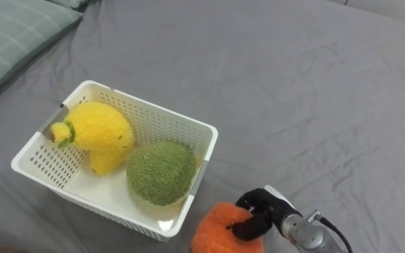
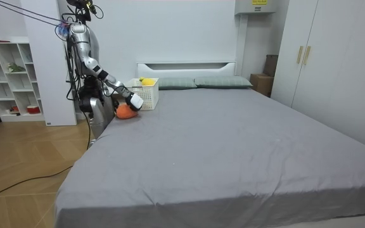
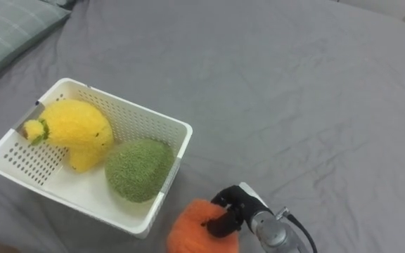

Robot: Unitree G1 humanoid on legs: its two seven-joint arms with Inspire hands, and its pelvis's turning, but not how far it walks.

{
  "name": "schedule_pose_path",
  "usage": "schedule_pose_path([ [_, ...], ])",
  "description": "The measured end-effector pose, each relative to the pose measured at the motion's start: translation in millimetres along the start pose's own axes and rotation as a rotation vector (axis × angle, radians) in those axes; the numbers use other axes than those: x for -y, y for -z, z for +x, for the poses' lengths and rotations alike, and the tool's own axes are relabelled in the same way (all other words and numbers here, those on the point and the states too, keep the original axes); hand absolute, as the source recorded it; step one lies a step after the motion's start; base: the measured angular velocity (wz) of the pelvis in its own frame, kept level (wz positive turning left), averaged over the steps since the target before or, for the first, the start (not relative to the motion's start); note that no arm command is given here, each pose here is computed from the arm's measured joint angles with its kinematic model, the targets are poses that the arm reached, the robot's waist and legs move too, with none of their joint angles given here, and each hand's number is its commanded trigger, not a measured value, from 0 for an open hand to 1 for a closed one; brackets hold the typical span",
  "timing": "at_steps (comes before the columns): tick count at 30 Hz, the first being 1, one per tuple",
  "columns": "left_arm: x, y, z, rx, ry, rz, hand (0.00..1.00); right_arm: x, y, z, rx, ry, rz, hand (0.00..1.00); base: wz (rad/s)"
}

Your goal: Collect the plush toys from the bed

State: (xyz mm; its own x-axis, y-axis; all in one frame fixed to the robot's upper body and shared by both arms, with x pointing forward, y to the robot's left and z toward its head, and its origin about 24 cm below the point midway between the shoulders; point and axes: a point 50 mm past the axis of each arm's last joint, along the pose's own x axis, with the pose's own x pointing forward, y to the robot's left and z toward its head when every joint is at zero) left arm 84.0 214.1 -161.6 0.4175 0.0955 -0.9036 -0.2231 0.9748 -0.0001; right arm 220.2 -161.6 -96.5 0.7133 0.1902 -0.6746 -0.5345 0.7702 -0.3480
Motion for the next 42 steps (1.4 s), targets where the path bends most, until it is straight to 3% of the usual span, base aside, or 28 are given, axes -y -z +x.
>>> schedule_pose_path([
  [11, -2.6, 6.4, -1.7, -0.017, -0.009, 0.003, 0.00, 26.5, -44.6, -8.8, 0.194, 0.146, -0.017, 1.00, -0.01],
  [24, -1.1, 9.3, -1.7, -0.033, -0.020, -0.002, 0.00, 63.8, -92.6, -41.7, 0.434, 0.357, -0.061, 1.00, -0.04],
  [37, -0.4, 9.7, -1.7, -0.035, -0.019, -0.002, 0.00, 70.3, -103.6, -47.9, 0.482, 0.406, -0.071, 1.00, -0.01],
  [42, -1.1, 10.0, -1.8, -0.036, -0.026, -0.002, 0.00, 77.6, -120.5, -61.4, 0.563, 0.465, -0.080, 1.00, 0.00],
])
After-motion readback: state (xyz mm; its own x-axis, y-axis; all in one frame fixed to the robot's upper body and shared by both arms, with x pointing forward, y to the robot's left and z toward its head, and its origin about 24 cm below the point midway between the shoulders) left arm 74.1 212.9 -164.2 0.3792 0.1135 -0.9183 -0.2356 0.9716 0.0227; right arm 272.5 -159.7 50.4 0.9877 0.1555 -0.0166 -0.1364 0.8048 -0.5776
